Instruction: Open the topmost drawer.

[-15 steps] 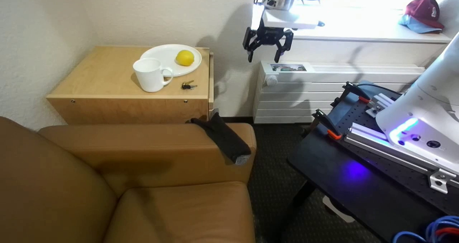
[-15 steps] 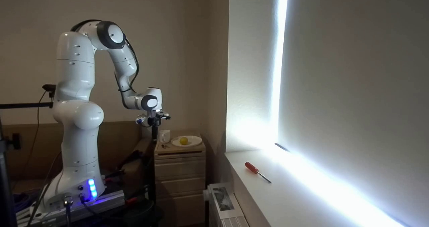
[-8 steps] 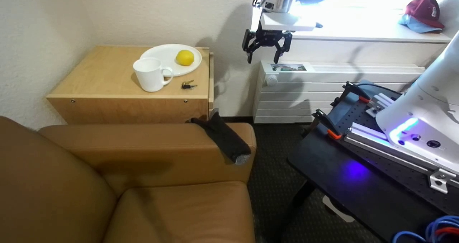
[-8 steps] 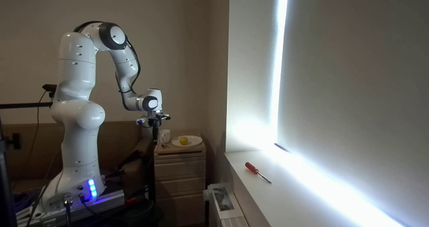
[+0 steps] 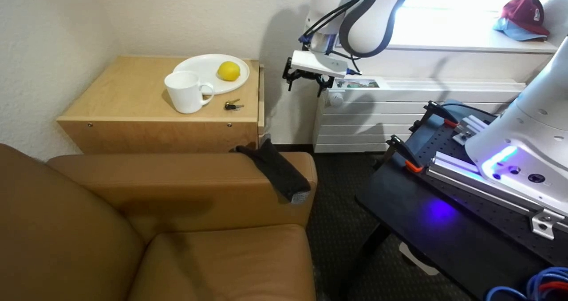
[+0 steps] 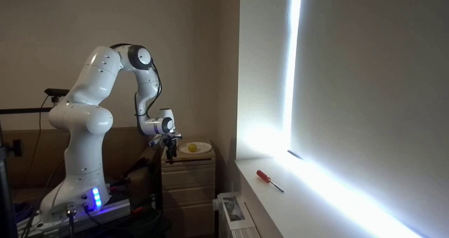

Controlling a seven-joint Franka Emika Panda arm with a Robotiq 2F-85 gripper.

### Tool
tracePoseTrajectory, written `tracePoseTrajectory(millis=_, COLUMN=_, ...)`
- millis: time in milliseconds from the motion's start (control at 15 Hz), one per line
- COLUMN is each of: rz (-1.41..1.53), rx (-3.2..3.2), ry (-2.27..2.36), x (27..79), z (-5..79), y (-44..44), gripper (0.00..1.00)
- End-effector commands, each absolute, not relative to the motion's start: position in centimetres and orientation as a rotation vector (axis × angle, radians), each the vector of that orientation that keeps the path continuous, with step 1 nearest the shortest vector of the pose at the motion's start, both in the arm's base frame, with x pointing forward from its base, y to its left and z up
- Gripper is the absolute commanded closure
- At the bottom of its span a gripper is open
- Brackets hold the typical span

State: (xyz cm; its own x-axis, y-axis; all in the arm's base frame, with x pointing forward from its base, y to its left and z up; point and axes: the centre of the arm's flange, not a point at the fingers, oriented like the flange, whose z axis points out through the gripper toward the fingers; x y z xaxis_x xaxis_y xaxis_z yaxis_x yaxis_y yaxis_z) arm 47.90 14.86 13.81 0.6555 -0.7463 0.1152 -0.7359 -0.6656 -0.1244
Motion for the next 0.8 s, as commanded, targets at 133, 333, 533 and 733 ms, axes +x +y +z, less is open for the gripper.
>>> tracePoseTrajectory(millis=133, rz=-0.004, rx=-2.645, ry=1.252, x=51.5, z=9.6, y=19.0, gripper=0.0)
tracePoseTrajectory(millis=333, rz=-0.039, rx=-2.642, ry=1.267, x=50.1, z=9.8, y=20.1, gripper=0.0)
tracePoseTrajectory(millis=533, rz=0.027, rx=-2.658, ry=1.298, x=49.6, z=10.0, y=19.2, gripper=0.0)
tracePoseTrajectory(millis=733, rz=0.033, rx=-2.708, ry=1.238, x=49.5, z=8.0, y=18.7, gripper=0.0)
